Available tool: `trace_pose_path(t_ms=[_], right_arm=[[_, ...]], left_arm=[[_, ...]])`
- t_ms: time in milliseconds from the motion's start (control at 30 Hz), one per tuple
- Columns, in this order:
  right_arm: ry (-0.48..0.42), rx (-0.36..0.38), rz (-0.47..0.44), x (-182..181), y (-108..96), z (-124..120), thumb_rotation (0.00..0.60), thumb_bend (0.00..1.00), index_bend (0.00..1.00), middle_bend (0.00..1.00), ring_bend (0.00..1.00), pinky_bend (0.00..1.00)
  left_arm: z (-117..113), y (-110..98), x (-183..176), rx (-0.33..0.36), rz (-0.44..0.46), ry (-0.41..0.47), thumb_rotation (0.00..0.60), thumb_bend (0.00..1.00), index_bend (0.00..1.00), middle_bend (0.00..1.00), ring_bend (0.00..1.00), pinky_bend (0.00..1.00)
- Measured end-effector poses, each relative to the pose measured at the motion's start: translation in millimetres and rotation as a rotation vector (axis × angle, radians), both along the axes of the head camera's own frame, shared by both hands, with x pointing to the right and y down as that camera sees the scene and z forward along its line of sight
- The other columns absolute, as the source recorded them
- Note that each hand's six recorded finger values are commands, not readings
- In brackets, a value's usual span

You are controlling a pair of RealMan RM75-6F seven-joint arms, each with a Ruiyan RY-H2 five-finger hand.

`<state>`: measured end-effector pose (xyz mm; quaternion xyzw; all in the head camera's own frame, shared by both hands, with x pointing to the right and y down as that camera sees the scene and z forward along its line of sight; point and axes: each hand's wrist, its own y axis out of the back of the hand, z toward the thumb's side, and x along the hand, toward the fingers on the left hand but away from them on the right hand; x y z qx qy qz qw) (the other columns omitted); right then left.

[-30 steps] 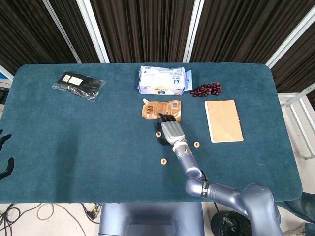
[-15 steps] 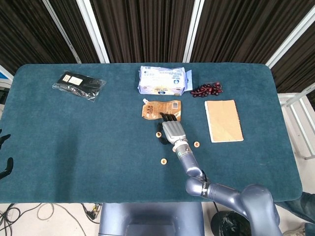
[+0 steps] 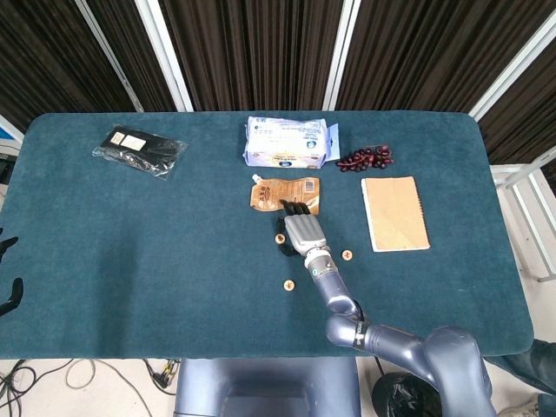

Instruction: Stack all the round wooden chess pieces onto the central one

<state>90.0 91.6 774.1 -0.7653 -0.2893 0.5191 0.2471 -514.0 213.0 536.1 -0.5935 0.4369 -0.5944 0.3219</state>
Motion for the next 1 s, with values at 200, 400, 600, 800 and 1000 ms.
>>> trace_pose_path(t_ms=[200,400,600,800,1000], right_arm=[[-0.001,-0.002,-0.002,-1.9,0.8,0.9,0.6,0.41,0.49,0.0,0.0,0.0],[-0.001,-0.005,-0.002,-2.1,1.5,2.0,0.6,0.41,0.52,0.0,0.0,0.0],[0.0,-0.002,0.0,-1.5,0.1,1.6,0.6,0.41,0.54,0.0,0.0,0.0],[-0.007,0.0,-0.001,-1.6,-2.0,-1.4,0.6,0.41,0.54,0.0,0.0,0.0],[-0.02,0.002,-0.012,-0.5,-5.3,-9.6,0.6,0.41,0.54,0.0,0.0,0.0]], left_arm=[[0.3,-0.3,-0.2,0.0,-0.001,0.002,0.6,0.49,0.16,0.0,0.0,0.0],[0.3,-0.4,-0.3,0.002,-0.002,0.002,0.6,0.49,0.16,0.0,0.0,0.0],[0.3,-0.5,-0.5,0.001,-0.003,0.001,0.6,0.49,0.16,0.0,0.0,0.0],[-0.1,-0.7,-1.0,0.002,-0.005,0.001,0.6,0.49,0.16,0.0,0.0,0.0],[-0.4,-0.6,-1.5,0.002,-0.006,0.002,0.6,0.49,0.16,0.0,0.0,0.0]])
